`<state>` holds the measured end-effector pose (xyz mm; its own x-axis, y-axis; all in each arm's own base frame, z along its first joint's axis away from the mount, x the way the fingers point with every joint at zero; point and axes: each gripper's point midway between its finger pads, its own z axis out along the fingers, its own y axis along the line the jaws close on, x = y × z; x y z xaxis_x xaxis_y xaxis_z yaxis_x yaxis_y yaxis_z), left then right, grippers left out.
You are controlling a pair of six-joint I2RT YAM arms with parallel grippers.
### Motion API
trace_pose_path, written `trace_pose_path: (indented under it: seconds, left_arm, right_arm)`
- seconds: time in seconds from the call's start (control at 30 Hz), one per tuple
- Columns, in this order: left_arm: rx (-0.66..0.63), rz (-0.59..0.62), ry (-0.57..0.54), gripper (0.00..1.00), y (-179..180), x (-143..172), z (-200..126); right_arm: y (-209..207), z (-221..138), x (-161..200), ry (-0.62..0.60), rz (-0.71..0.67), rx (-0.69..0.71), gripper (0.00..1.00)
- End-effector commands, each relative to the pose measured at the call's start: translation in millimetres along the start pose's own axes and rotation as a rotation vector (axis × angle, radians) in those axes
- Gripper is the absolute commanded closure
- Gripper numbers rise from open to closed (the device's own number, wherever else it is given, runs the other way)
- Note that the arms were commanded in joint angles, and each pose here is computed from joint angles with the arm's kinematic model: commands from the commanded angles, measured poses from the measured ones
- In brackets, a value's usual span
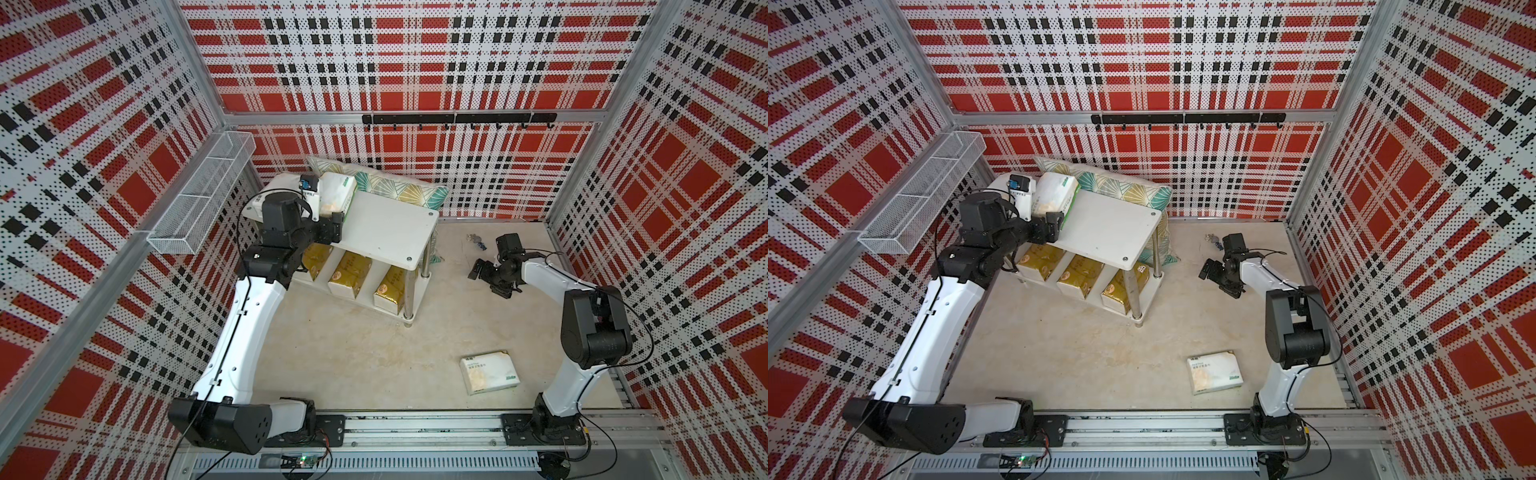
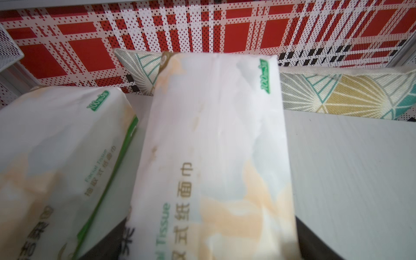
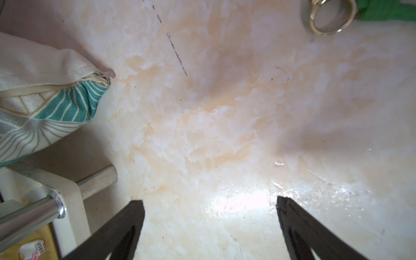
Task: Place the tissue boxes on the shelf by color
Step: Place a box of tissues on the shelf.
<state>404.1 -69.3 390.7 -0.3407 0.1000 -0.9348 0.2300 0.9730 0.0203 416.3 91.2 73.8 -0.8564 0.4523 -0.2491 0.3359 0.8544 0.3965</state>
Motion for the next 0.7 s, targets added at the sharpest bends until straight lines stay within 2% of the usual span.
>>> trace_pose_path:
  seconds: [0.0,0.33,0.67]
  left_arm:
    - [-0.008,0.019,0.001,0.09,-2,-3,0]
    - [-0.018,0.033,-0.031,0.00,-2,-14,-6]
    - [-0.023,0.041,-0.086,0.01,-3,-27,-17]
  right_arm:
    - [0,4,0,-0.001,-0.003,0.001,0.00]
    - [1,4,-1,-0.003,0.001,-0.002,0.00]
    - [3,4,-2,-0.004,0.000,-0.006,0.00]
